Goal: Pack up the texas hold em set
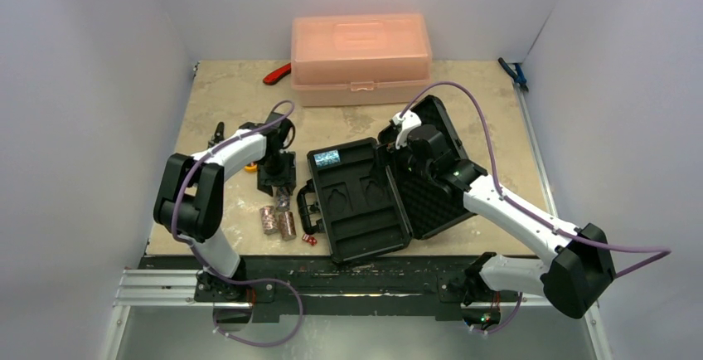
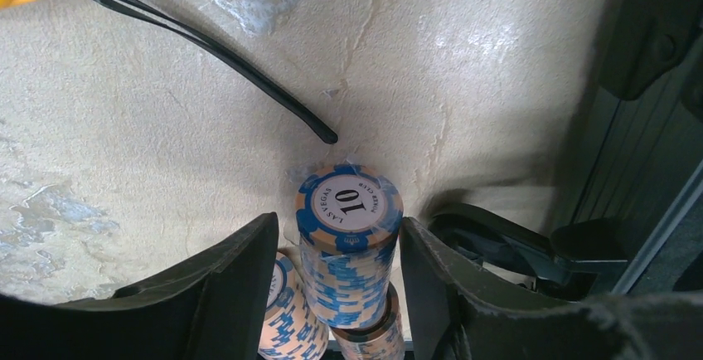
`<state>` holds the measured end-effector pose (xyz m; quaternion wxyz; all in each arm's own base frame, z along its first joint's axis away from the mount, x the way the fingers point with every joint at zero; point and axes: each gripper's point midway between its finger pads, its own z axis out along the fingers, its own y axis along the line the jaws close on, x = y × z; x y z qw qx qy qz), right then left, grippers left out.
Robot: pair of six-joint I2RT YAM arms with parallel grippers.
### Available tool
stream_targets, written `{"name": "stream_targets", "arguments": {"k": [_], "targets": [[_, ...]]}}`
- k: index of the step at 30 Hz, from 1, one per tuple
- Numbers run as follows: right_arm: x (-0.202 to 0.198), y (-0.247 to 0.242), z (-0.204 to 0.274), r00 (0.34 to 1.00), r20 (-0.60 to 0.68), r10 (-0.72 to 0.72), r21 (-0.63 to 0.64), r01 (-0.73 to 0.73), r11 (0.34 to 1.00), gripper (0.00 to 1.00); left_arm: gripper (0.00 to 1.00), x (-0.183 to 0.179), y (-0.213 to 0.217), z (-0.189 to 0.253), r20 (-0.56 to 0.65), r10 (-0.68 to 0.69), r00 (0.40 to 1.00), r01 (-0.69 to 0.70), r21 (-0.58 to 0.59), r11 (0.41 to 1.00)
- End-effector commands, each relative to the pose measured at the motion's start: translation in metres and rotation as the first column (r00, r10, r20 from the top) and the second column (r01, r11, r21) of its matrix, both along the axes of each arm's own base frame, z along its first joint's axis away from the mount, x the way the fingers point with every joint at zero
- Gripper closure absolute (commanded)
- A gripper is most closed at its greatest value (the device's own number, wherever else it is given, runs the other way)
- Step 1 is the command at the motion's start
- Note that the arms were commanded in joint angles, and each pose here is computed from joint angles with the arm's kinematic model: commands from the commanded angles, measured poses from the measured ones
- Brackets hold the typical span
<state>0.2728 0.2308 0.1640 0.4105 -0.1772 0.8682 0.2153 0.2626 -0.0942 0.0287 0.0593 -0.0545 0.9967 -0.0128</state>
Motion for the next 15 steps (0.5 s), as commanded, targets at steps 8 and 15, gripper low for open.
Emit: {"name": "stream_targets", "arguments": {"k": [8, 15], "targets": [[0.0024, 0.0067, 0.0084, 1.0, 0.024, 0.009, 0.036, -0.01, 0.999, 0.09, 0.47, 0.0162, -0.0033, 0.0019, 0.041, -0.007, 0.999, 0.006, 0.014, 1.0], [0.0024, 0.0066, 0.0076, 1.0, 0.022, 0.009, 0.035, -0.01, 0.999, 0.09, 0.48, 0.0177, -0.0034, 0.0019, 0.038, -0.007, 0.999, 0.007, 0.022, 1.0]]}}
